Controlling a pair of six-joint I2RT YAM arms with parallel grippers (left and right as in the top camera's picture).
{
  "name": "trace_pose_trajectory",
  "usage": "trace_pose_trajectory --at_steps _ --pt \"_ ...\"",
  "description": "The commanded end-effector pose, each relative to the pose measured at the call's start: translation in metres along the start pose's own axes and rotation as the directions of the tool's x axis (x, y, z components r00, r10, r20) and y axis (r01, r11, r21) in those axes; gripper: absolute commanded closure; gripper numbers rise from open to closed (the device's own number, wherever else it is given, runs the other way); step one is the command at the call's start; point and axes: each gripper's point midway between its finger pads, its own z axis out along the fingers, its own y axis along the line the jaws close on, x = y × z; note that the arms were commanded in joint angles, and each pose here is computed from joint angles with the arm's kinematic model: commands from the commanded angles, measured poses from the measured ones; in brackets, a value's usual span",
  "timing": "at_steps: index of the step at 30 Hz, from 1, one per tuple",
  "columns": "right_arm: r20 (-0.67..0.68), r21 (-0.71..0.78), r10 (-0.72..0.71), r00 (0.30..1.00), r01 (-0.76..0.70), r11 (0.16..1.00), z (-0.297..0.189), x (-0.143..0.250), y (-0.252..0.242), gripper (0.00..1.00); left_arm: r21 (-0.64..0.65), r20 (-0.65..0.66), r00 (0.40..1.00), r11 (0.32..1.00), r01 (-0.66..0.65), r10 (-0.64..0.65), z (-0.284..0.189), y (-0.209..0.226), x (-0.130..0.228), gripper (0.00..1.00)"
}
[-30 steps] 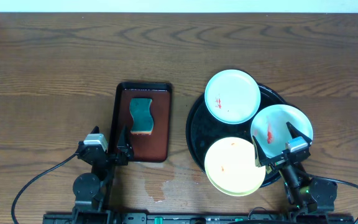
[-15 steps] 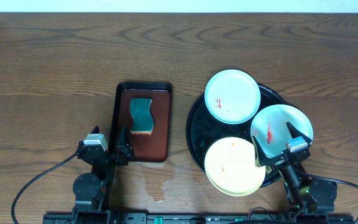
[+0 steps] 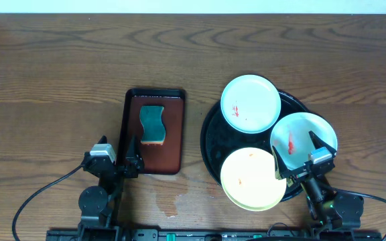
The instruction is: Clean dirty plates on tray and stack at the side
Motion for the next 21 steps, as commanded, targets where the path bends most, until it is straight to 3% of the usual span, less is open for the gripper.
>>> trace_pose_trajectory --at_steps 1,7,12,15,21 --pt "0.041 0.012 -0.025 0.999 0.024 1.0 0.0 -0.009 -0.003 0.01 0.012 -0.055 0.997 0.998 0.064 -0.063 0.0 -0.001 0.014 0.16" --pt "0.214 -0.112 -0.041 0.976 0.066 0.991 -0.008 -0.055 0.021 0.01 0.115 0.097 0.993 0.992 0.051 -0.062 -0.007 -0.023 -0.038 0.16" --pt "0.191 -0.157 0.085 0.978 -0.055 0.986 -0.013 -0.083 0.024 0.01 0.126 0.131 0.99 0.991 0.045 -0.061 -0.026 -0.037 -0.092 0.16" --pt "0.125 -0.185 0.108 0.986 -0.084 0.979 -0.012 -0.102 0.028 0.01 0.107 0.066 0.996 0.993 0.05 -0.057 -0.032 -0.042 -0.113 0.16" --pt "-0.137 -0.222 0.173 0.975 -0.2 0.954 0.008 -0.146 0.028 0.01 0.022 -0.208 0.976 0.997 0.07 -0.064 -0.029 -0.049 -0.141 0.16"
